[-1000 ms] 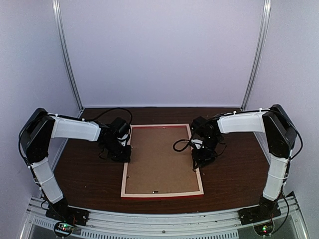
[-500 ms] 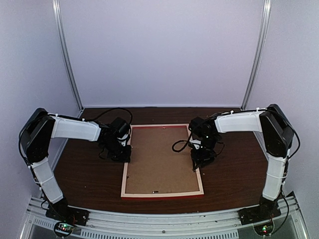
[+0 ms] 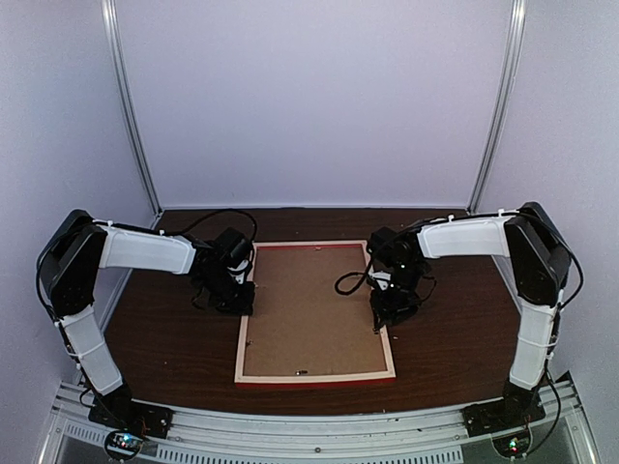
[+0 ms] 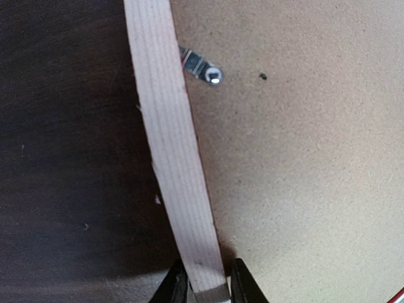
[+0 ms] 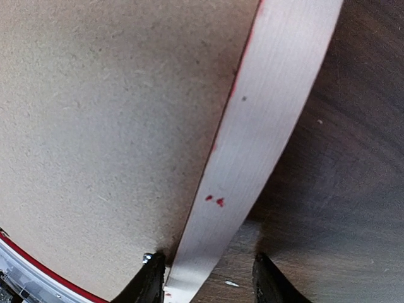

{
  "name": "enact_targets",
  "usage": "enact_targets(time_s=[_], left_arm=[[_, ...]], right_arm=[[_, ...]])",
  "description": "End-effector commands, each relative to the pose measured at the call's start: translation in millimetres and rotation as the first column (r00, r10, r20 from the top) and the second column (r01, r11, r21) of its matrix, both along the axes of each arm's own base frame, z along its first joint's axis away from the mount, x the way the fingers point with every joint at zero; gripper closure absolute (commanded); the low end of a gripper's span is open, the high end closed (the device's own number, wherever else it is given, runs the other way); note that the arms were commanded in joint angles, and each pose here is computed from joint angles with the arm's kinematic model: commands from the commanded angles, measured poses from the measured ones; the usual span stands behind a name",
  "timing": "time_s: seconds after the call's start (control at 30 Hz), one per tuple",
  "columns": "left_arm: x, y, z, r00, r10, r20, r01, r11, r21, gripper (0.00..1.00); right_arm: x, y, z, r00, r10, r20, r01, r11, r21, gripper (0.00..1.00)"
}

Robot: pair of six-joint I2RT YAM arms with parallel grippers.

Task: Put the photo into the frame
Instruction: Press the fastener onto the backboard.

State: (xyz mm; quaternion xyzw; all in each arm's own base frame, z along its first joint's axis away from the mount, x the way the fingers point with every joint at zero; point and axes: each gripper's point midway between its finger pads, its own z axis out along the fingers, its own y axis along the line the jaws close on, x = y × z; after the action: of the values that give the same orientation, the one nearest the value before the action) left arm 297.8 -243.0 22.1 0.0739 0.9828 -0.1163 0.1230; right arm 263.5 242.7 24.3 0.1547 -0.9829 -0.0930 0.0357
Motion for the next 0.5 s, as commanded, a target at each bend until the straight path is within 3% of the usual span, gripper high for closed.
enact_targets(time_s=[0.0, 0.47], left_arm=[[-12.7, -8.1, -23.3, 0.998, -0.045, -0.047, 0.046, 0.999, 0.005, 0.75], [-12.9, -8.3, -22.8, 0.998, -0.049, -0.046, 0.050, 0.999, 0.005, 0.75]], right_arm=[[-17.0, -5.2, -6.1, 0.999, -0.003, -0.050, 0.002, 1.000, -0.022, 0.51], [-14.7, -4.9, 4.4, 0.999, -0.028, -0.024, 0.027, 1.000, -0.007, 0.41]])
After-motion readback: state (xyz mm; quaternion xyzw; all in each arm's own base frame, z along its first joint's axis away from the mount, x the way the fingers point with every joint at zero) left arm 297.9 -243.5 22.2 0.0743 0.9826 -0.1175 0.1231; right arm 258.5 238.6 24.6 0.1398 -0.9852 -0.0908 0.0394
